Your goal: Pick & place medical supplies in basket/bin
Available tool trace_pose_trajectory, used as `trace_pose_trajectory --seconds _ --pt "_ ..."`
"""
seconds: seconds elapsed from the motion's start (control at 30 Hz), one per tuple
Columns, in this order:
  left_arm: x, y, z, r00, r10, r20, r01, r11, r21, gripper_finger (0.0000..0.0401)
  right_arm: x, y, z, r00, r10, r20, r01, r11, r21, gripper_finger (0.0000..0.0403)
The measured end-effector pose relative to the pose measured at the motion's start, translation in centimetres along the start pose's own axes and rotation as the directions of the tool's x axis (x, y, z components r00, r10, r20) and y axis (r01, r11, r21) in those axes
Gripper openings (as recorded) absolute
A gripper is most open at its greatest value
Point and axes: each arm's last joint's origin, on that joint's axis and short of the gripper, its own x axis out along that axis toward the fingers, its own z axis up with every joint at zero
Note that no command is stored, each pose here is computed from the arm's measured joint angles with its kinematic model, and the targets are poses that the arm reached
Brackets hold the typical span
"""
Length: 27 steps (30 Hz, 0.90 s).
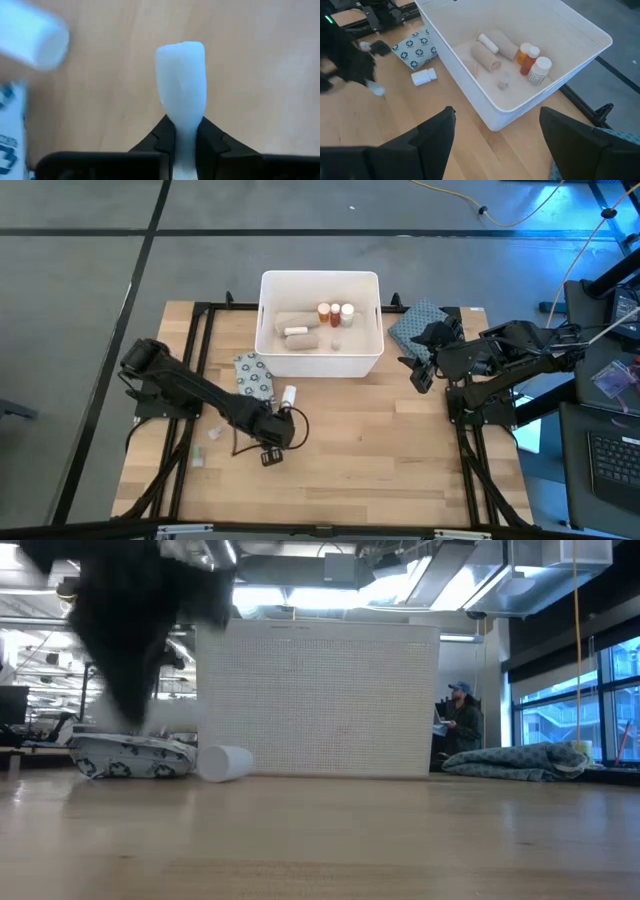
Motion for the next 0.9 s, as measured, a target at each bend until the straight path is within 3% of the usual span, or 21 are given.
trace_pose_trajectory --seconds 0.1,0.2,0.33,0.5,0.6,0.9 --pt "-4.8 -0.2 1.0 0.985 -0.089 0.15 0.089 0.996 0.009 0.0033 0.0 0.0 0.0 1.0 -0.001 -0.001 0.001 1.0 -0.001 0.0287" --pt "-10.0 0.7 2.2 0.933 -0.122 0.34 0.127 0.992 0.006 0.0037 0.0 0.0 0.0 1.0 -0.001 0.0 0.001 1.0 -0.001 0.0287" --pt "-16.5 3.3 4.0 0.815 -0.066 0.576 0.145 0.985 -0.092 0.0047 0.0 0.0 0.0 1.0 0.0 0.003 0.0 1.0 0.001 0.0287" --pt "-21.1 8.2 6.7 0.724 0.041 0.689 0.04 0.994 -0.101 0.0042 0.1 -0.2 0.3 0.997 -0.055 0.047 0.056 0.998 -0.007 0.0287" --pt "-22.2 11.4 8.1 0.726 0.094 0.681 -0.054 0.995 -0.079 0.0042 0.2 -0.5 0.5 0.994 -0.093 0.065 0.093 0.996 -0.002 0.0287" --pt "-18.7 21.5 10.2 0.864 0.293 0.409 -0.295 0.954 -0.06 0.0046 0.8 -1.4 0.9 0.987 -0.147 0.063 0.144 0.989 0.041 0.0287"
